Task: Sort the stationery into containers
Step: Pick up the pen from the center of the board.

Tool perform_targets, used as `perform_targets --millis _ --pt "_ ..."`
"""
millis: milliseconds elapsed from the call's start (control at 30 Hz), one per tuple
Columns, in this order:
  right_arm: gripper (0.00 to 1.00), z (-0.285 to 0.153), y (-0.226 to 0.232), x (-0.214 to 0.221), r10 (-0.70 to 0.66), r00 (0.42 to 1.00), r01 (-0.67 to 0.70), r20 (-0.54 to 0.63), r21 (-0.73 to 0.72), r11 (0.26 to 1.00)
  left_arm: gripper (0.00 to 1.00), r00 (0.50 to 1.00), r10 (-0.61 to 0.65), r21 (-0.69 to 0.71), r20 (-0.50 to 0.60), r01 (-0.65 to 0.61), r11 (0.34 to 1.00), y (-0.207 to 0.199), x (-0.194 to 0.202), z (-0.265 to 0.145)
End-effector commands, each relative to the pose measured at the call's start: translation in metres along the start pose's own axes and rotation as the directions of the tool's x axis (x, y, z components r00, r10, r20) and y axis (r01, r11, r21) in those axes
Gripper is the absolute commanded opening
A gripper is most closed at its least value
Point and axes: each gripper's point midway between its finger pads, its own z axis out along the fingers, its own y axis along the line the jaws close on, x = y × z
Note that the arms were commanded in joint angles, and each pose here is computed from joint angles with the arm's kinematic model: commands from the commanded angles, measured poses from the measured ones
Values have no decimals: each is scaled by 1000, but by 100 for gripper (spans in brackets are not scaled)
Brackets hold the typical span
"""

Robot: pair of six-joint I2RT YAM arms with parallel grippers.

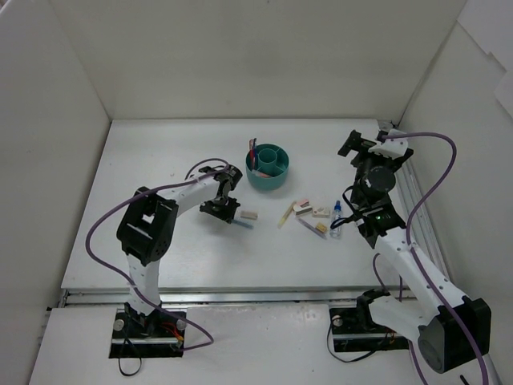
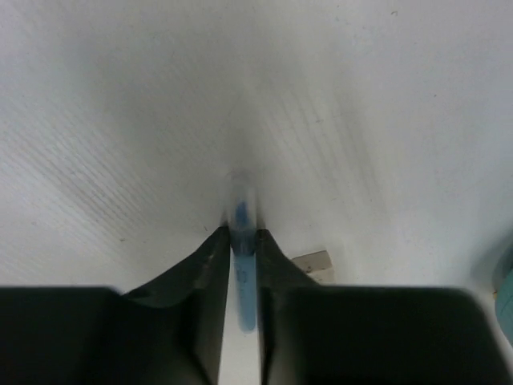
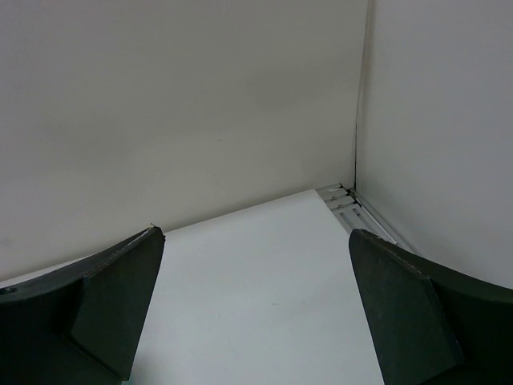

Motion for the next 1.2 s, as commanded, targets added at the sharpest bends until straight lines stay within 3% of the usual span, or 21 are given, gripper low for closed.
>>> perform_targets --millis 0,133,333,433,467,500,567,600,667,700,800,833,900,933,1000,1033,1067,1167 --pt "98 -1 -2 -41 63 992 -63 107 -3 998 6 998 4 -3 63 -3 1000 -6 -14 -2" --pt "98 -2 -3 -43 62 992 -61 110 -6 998 0 993 26 4 112 -26 1000 -9 -24 -10" --pt "98 -10 -3 -49 89 988 -86 125 -30 996 0 947 84 116 311 -126 985 -18 -44 -62" --pt "98 -14 -6 -53 89 987 -86 135 -30 996 0 888 183 237 422 -303 923 -47 -46 -98" --pt "98 -15 -9 -54 90 986 -88 138 -25 996 0 872 181 329 454 -353 876 -72 -45 -113" --pt "98 -16 -10 -54 90 986 -88 138 -21 996 0 811 284 326 512 -489 809 -80 -43 -127" --pt "98 -19 -12 -55 90 986 -87 143 -21 996 0 774 286 418 565 -567 709 -108 -35 -152" --pt "98 -19 -13 -56 82 986 -80 146 -17 997 0 705 342 395 622 -659 640 -115 -34 -158" --pt "98 -21 -15 -58 78 986 -76 151 -15 997 0 684 299 493 665 -703 513 -137 -25 -190" --pt "98 -21 -16 -58 75 986 -75 152 -9 997 0 634 303 482 712 -754 446 -142 -24 -201" --pt "98 -21 -19 -58 61 987 -63 150 7 998 0 611 199 556 766 -785 271 -163 -14 -241" --pt "98 -21 -18 -57 55 988 -57 147 8 998 0 548 197 511 813 -834 209 -168 -7 -249" --pt "98 -19 -20 -56 45 988 -48 145 17 999 0 495 161 481 854 -869 117 -181 4 -263" --pt "98 -18 -20 -56 36 989 -39 142 23 999 0 420 153 415 894 -907 65 -186 7 -267" --pt "98 -18 -22 -54 22 990 -26 139 34 999 0 370 112 379 922 -923 -66 -198 24 -280" --pt "98 -18 -24 -55 11 990 -17 138 47 999 0 310 64 316 949 -939 -135 -203 30 -293" --pt "98 -17 -26 -53 0 991 -8 134 56 998 0 280 62 287 958 -935 -208 -206 43 -292" --pt "98 -16 -31 -52 -32 992 21 125 87 996 0 177 8 169 984 -924 -342 -213 62 -302"
